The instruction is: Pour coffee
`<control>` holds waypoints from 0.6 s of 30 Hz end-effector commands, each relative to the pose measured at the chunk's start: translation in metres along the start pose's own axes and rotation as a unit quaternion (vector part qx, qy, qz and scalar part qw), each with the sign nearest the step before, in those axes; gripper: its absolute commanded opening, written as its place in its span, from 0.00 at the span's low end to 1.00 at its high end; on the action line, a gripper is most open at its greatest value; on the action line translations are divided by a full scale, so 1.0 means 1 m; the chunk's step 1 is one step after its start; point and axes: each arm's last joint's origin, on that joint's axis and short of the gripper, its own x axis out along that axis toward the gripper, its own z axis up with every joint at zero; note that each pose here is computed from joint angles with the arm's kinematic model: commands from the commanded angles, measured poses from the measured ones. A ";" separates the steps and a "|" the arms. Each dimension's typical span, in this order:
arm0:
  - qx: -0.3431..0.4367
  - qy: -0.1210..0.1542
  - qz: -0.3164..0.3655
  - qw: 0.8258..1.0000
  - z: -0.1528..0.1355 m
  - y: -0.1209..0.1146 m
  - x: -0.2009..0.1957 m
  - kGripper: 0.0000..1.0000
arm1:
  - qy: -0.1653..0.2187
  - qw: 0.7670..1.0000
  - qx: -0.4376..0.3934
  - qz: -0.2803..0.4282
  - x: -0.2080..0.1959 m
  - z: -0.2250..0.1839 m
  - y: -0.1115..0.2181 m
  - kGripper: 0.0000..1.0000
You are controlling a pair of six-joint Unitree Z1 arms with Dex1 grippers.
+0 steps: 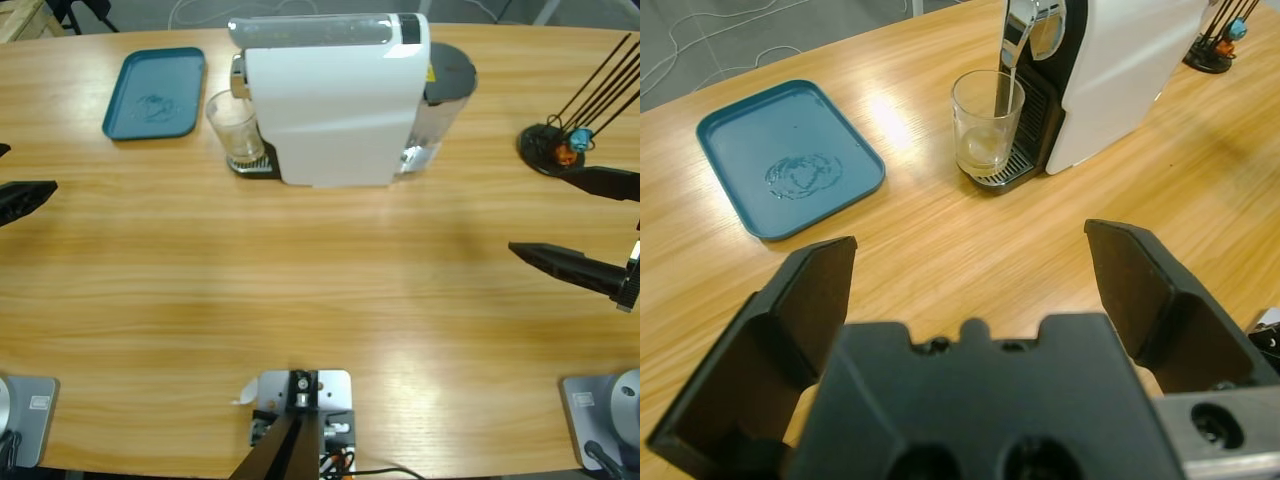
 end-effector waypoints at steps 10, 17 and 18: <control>-0.016 0.003 0.003 1.000 -0.011 0.001 -0.002 0.99 | 0.041 0.999 -0.001 0.005 0.011 -0.007 0.000 1.00; -0.017 0.008 0.003 1.000 -0.010 0.001 0.000 1.00 | 0.039 0.999 -0.002 0.007 0.009 -0.007 0.000 1.00; -0.017 0.009 0.003 1.000 -0.010 0.001 0.000 1.00 | 0.039 0.999 -0.002 0.007 0.009 -0.007 0.000 1.00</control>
